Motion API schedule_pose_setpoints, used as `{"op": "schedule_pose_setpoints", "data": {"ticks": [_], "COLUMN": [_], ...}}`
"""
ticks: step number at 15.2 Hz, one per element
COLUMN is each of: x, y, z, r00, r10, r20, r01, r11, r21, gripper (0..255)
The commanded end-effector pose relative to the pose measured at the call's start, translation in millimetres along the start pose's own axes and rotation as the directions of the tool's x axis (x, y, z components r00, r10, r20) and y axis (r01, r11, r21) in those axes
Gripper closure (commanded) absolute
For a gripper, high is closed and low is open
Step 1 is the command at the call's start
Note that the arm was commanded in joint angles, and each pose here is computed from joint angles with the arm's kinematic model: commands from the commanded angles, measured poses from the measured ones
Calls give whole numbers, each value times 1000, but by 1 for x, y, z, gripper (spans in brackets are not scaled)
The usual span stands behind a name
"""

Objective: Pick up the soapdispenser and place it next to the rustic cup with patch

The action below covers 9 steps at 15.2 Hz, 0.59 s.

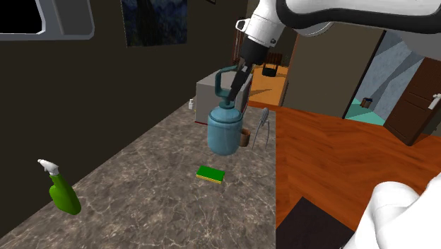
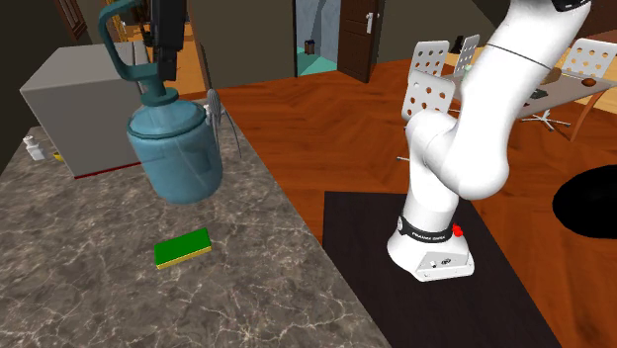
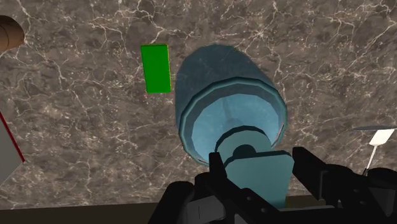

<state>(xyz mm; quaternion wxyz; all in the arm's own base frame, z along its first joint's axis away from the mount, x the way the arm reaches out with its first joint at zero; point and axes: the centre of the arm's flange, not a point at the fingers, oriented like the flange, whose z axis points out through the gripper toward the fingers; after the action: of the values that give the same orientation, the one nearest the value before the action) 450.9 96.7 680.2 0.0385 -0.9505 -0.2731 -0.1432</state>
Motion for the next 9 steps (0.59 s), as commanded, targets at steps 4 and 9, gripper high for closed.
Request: {"op": "schedule_pose_setpoints", "data": {"ticks": [4,9], "x": [4,9], "y": [62,122], "z": [25,51], "r00": [1000,1000], "r10": [-1,-1], "r20": [-2,-2], "r01": [1,1], "r11": [1000,1000], "r21": [-1,-1], "gripper": [255,255]}}
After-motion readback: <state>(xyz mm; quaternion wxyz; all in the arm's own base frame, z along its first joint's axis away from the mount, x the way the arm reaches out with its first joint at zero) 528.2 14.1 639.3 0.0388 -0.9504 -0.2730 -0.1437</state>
